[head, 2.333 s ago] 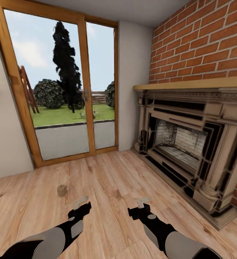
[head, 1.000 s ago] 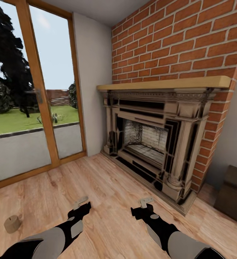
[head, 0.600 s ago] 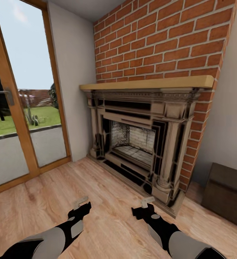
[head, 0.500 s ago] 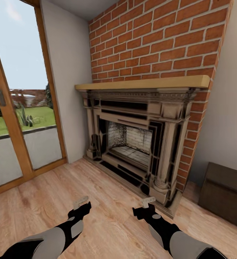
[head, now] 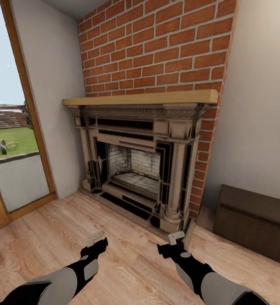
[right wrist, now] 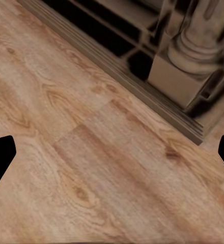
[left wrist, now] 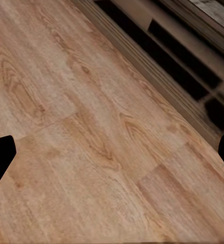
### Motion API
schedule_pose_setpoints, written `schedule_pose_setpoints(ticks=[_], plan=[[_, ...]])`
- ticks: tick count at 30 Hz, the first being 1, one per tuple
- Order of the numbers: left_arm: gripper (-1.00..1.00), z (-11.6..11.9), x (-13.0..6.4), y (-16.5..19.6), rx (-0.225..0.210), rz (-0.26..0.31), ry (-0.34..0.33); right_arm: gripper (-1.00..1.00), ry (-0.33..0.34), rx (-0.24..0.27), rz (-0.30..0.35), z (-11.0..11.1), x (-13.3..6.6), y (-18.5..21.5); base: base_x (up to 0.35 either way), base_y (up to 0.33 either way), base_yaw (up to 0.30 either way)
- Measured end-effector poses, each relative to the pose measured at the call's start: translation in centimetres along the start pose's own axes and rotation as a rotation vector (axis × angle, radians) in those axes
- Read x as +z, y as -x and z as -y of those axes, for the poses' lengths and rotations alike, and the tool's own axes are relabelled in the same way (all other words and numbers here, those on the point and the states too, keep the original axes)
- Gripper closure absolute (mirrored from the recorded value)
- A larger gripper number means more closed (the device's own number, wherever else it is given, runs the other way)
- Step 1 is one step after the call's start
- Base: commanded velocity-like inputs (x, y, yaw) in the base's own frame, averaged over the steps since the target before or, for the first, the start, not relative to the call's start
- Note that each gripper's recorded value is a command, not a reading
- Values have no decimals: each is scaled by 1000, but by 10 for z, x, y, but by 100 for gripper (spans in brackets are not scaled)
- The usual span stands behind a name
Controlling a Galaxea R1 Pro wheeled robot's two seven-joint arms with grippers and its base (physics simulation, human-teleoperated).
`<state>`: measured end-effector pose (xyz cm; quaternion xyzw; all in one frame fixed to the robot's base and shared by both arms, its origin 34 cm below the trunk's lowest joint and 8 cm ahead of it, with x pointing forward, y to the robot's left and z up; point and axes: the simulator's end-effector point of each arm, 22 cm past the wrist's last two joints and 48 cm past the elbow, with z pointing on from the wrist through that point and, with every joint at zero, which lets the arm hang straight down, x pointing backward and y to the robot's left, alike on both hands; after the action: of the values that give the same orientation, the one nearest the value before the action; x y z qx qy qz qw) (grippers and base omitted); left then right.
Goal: Place each of the two pumpkins and all three candles from the living room inside a cabinet in the living room (use any cabinet), then make sure every cabinet is closed, and position the cauldron so it is next to a table in the living room.
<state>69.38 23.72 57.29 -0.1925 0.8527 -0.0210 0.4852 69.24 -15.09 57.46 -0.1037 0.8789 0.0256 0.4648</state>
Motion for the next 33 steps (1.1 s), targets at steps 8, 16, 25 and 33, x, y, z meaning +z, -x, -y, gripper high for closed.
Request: schedule_pose_setpoints(ticks=[8,16,25,33], plan=[[-100,0,0,0,0,0,0,-100,0,0,0,0,0,0,-23,0,-297],[-100,0,0,0,0,-1,-1,-100,-35,0,0,7,0,0,-85,8,-228],[-100,0,0,0,0,0,-1,-100,-55,2,1,12,0,1,-13,7,-176],[-100,1,0,0,0,0,-2,-100,-56,2,1,12,0,1,0,0,-288]])
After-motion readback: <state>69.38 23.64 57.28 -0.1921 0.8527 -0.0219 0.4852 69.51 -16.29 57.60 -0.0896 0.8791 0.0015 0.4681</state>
